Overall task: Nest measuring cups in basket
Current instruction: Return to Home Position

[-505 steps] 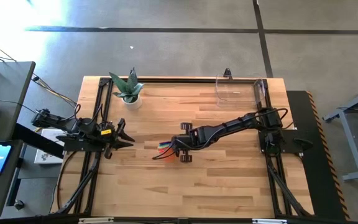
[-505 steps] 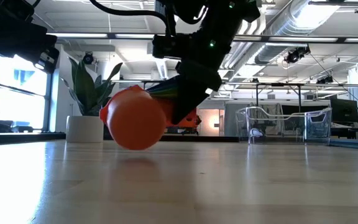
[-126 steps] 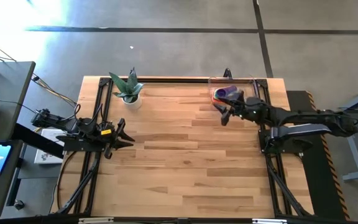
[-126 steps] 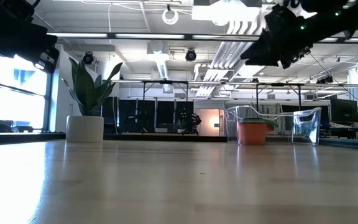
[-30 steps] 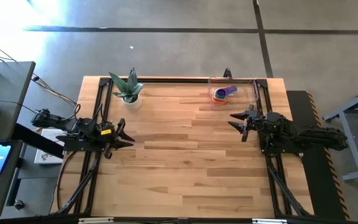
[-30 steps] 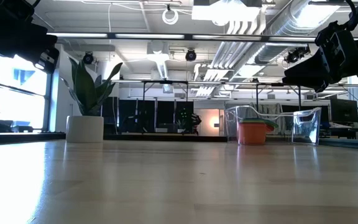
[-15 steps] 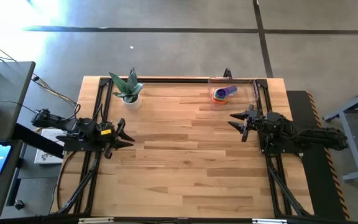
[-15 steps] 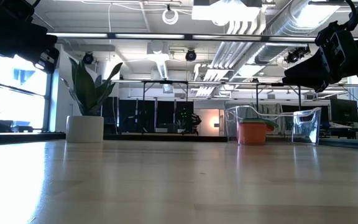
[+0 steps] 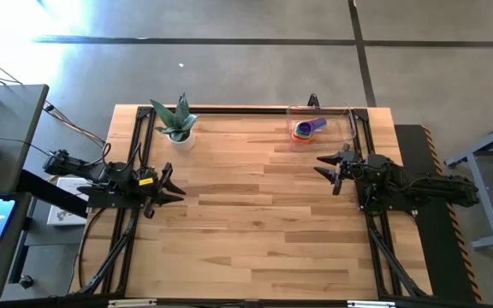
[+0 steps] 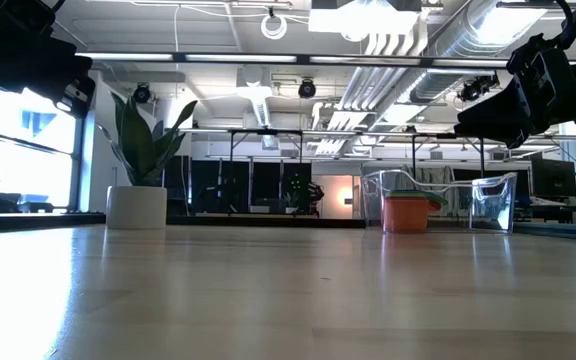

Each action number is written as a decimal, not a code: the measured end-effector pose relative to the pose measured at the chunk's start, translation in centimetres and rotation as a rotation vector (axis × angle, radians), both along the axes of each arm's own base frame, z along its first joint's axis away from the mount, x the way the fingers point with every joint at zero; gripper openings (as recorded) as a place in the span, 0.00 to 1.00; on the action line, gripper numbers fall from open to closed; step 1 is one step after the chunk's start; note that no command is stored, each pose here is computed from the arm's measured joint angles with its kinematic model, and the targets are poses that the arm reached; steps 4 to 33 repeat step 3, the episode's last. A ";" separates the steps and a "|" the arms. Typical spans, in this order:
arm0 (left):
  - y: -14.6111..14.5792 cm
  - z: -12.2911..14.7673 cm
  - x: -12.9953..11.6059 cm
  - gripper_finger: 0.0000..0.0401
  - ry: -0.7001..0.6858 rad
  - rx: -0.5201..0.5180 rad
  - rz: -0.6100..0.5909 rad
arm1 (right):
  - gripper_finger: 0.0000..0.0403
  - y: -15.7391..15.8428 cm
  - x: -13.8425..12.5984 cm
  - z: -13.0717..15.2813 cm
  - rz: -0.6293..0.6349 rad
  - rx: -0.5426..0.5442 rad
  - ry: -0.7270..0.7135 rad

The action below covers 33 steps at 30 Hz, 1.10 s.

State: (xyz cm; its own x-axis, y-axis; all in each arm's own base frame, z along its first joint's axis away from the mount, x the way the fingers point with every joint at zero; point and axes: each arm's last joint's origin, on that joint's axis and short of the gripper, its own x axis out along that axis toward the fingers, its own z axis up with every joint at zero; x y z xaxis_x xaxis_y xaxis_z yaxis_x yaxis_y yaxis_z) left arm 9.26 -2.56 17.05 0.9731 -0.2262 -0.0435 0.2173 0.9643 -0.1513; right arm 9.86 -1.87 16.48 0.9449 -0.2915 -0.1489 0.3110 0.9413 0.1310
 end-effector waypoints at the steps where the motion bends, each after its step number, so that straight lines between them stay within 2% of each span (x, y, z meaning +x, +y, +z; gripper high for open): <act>1: 0.0 0.0 0.0 0.19 0.000 0.000 0.000 | 0.46 0.0 0.0 0.0 0.000 0.000 0.000; 33: 0.0 0.0 0.0 0.19 0.000 0.000 0.000 | 0.46 0.0 0.0 0.0 0.001 0.000 0.000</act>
